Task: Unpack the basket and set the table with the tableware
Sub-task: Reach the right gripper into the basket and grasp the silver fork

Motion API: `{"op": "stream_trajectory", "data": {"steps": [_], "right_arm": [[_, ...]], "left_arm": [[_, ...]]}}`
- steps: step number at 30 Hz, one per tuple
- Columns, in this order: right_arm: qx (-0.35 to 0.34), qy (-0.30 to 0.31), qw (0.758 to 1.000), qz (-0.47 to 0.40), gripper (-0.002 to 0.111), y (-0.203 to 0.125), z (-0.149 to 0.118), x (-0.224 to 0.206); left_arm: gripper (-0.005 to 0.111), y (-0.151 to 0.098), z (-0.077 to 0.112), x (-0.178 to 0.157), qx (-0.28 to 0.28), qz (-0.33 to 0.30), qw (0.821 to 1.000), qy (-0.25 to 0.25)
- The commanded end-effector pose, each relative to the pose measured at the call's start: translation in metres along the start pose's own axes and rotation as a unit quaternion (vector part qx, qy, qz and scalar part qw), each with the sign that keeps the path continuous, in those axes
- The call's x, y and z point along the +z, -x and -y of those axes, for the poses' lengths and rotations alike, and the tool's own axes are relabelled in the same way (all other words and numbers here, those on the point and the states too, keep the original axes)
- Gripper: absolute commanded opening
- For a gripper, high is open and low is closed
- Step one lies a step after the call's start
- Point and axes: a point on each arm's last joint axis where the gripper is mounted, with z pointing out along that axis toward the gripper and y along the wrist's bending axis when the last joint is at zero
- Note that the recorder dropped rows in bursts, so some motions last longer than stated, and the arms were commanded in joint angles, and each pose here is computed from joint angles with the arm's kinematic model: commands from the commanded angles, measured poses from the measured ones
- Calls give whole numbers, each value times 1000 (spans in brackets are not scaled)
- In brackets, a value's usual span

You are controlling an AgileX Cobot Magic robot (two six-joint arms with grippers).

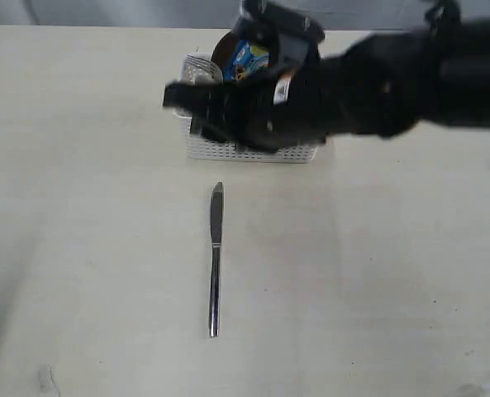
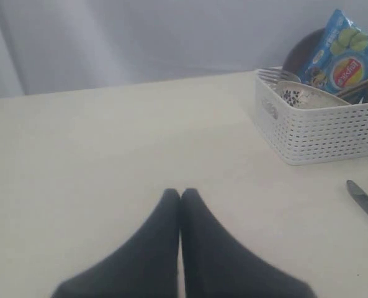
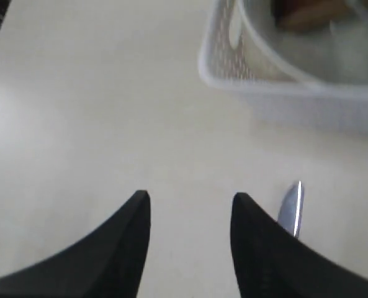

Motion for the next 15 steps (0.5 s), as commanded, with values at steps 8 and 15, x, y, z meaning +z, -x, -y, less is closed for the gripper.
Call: {"op": "stream_trajectory", "data": {"steps": [8,15], "right_arm": [[-118,-129,984,-43,41,113,6,18],[-191,-137,966,-108,41,102,9,75]], "left_arm": [[0,0,0,0,-2,2,1000,1],[0,0,0,0,-2,2,1000,1]]}}
